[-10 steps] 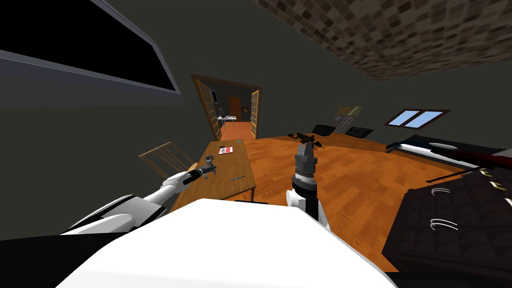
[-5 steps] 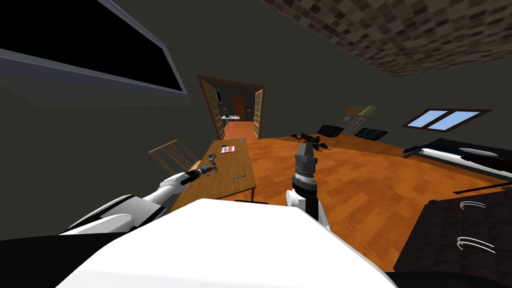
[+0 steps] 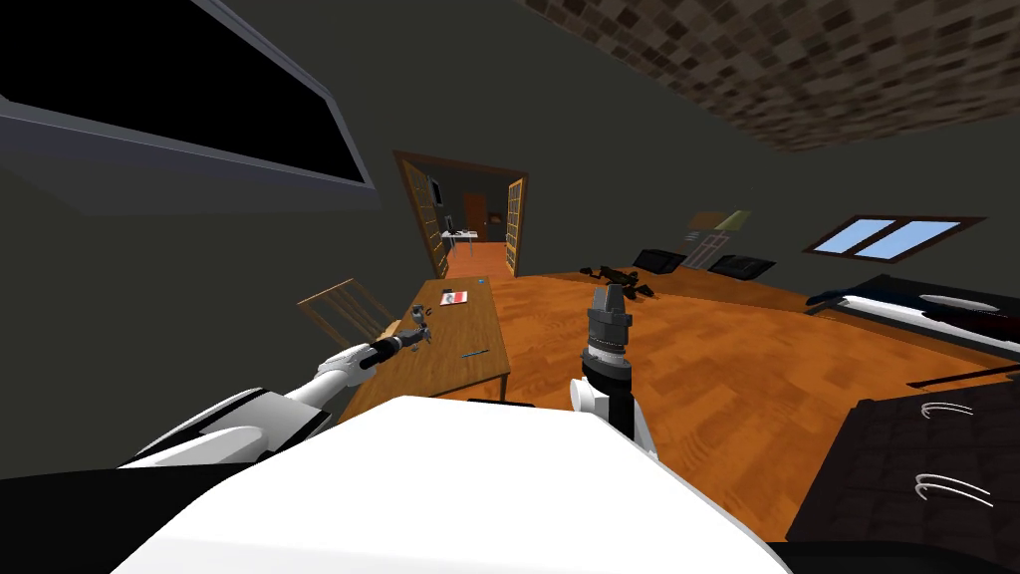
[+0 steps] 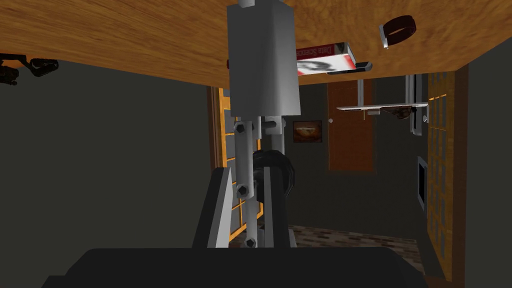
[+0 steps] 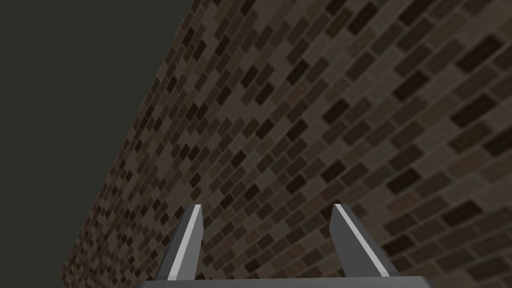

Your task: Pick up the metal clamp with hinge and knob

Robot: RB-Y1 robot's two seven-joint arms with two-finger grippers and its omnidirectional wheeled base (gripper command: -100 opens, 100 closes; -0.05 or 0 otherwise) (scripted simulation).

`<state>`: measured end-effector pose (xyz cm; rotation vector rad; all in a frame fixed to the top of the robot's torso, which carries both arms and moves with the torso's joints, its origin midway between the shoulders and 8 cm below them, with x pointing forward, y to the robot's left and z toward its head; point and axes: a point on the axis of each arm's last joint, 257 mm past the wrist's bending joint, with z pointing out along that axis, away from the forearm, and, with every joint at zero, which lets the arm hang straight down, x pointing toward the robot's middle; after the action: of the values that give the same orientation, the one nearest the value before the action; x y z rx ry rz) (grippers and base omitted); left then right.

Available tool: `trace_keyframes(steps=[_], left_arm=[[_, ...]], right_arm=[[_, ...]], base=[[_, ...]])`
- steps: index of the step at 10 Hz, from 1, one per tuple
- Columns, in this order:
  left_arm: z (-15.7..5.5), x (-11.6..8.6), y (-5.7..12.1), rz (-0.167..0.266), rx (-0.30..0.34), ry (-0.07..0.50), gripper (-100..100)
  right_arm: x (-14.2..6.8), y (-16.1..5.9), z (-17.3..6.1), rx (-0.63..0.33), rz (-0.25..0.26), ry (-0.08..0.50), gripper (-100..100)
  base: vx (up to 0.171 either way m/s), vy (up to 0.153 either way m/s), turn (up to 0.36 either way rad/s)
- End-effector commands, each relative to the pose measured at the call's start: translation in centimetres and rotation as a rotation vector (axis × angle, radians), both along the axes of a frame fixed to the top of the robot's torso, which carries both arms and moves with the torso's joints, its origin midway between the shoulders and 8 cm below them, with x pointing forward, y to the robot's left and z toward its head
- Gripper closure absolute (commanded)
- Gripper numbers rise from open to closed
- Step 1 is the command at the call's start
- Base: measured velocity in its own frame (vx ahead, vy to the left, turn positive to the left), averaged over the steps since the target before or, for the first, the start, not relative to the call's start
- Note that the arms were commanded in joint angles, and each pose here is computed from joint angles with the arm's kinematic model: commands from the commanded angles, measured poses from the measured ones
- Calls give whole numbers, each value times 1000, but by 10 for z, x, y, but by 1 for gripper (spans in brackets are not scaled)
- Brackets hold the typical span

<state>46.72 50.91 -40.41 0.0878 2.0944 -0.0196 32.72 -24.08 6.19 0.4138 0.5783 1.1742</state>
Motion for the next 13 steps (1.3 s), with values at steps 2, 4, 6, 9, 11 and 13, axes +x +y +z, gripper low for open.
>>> trace_keyframes(steps=[2, 4, 6, 9, 11, 13], left_arm=[[0, 0, 0, 0, 0, 0, 0], [-5, 1, 0, 21, 1, 24, 100], [-8, 3, 0, 40, 10, 44, 100], [-11, 5, 2, 71, 4, 58, 100], [-11, 8, 3, 93, 18, 65, 100], [-11, 11, 4, 115, 26, 67, 100]], right_arm=[[0, 0, 0, 0, 0, 0, 0], [0, 0, 0, 0, 0, 0, 0], [0, 0, 0, 0, 0, 0, 0], [0, 0, 0, 0, 0, 0, 0], [0, 0, 0, 0, 0, 0, 0], [0, 0, 0, 0, 0, 0, 0]], base=[[0, 0, 0], [1, 68, -207], [-34, 69, -184], [-62, 30, -89], [-50, 50, -63], [-96, 68, -176]])
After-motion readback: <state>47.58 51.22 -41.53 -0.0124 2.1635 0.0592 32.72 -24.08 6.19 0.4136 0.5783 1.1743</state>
